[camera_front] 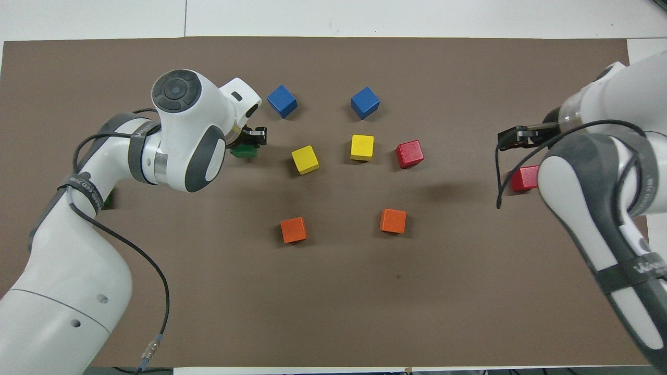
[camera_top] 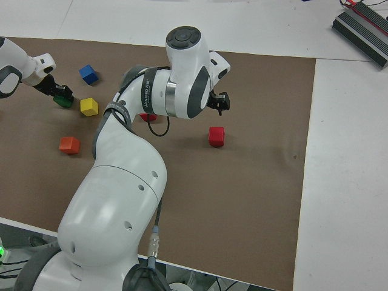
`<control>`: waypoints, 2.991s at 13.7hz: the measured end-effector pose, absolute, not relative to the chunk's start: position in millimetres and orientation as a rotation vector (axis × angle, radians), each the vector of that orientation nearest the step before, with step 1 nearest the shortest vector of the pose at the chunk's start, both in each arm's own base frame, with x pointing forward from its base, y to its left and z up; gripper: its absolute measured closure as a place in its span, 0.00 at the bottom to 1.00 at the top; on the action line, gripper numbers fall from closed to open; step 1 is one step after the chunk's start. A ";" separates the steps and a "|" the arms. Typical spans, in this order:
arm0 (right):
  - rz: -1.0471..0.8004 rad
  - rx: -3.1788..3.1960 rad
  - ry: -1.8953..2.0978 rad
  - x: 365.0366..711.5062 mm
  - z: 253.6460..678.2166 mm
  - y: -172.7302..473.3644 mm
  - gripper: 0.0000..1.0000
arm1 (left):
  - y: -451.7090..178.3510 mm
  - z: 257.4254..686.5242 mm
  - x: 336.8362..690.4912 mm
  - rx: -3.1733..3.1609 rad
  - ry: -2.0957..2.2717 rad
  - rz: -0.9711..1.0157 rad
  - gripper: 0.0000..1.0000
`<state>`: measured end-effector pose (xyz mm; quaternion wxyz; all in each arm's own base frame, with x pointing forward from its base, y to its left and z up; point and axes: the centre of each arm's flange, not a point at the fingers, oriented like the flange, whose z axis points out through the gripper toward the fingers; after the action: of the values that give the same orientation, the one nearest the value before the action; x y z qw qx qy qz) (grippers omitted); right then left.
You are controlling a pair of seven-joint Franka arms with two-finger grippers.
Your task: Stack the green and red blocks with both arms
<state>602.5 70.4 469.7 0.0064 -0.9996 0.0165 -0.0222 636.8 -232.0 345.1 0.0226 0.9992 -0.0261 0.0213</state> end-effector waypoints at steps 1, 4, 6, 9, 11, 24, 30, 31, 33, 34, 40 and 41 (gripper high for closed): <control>-0.090 -3.118 0.104 601.5 467.2 111.0 0.00 | -210.5 366.5 640.7 3.099 -0.040 0.067 0.45; -0.131 -3.092 0.166 597.1 444.2 193.0 0.00 | -110.6 429.0 644.1 3.115 -0.017 0.044 0.45; -0.140 -3.084 0.178 605.3 421.7 199.6 0.00 | -26.2 446.7 640.9 3.120 -0.057 0.026 0.45; -0.141 -3.099 0.184 616.9 392.6 194.3 0.00 | 71.9 423.1 626.6 3.118 -0.112 -0.021 0.45; -0.139 -3.105 0.173 621.4 372.2 197.0 0.00 | 109.4 399.1 611.0 3.120 -0.091 -0.005 0.45; -0.128 -3.132 -0.104 623.8 313.3 215.1 0.00 | 123.9 354.1 556.2 3.134 -0.081 0.067 0.45; -0.095 -3.134 -0.282 621.4 305.1 208.7 0.44 | 123.4 349.3 554.4 3.140 -0.081 0.107 0.45; -0.054 -3.145 -0.270 620.7 308.6 203.4 0.45 | 123.3 349.1 554.2 3.140 -0.081 0.109 0.45; 0.034 -3.173 -0.222 619.7 342.1 185.2 0.45 | 123.2 349.1 554.1 3.140 -0.082 0.109 0.45; 0.054 -3.182 -0.169 619.3 371.4 164.0 0.45 | 123.2 349.0 554.1 3.140 -0.082 0.109 0.45; 0.110 -3.189 -0.016 581.6 489.3 21.3 0.45 | 122.5 345.4 552.2 3.137 -0.155 0.097 0.16; 0.103 -3.185 -0.022 581.2 479.1 0.2 0.45 | 122.5 346.2 552.6 3.137 -0.163 0.097 0.04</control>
<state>581.2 0.2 479.1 -0.0228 -0.9992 -0.0070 0.0322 552.6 122.5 346.2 -0.0004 0.9982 -0.0518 0.0309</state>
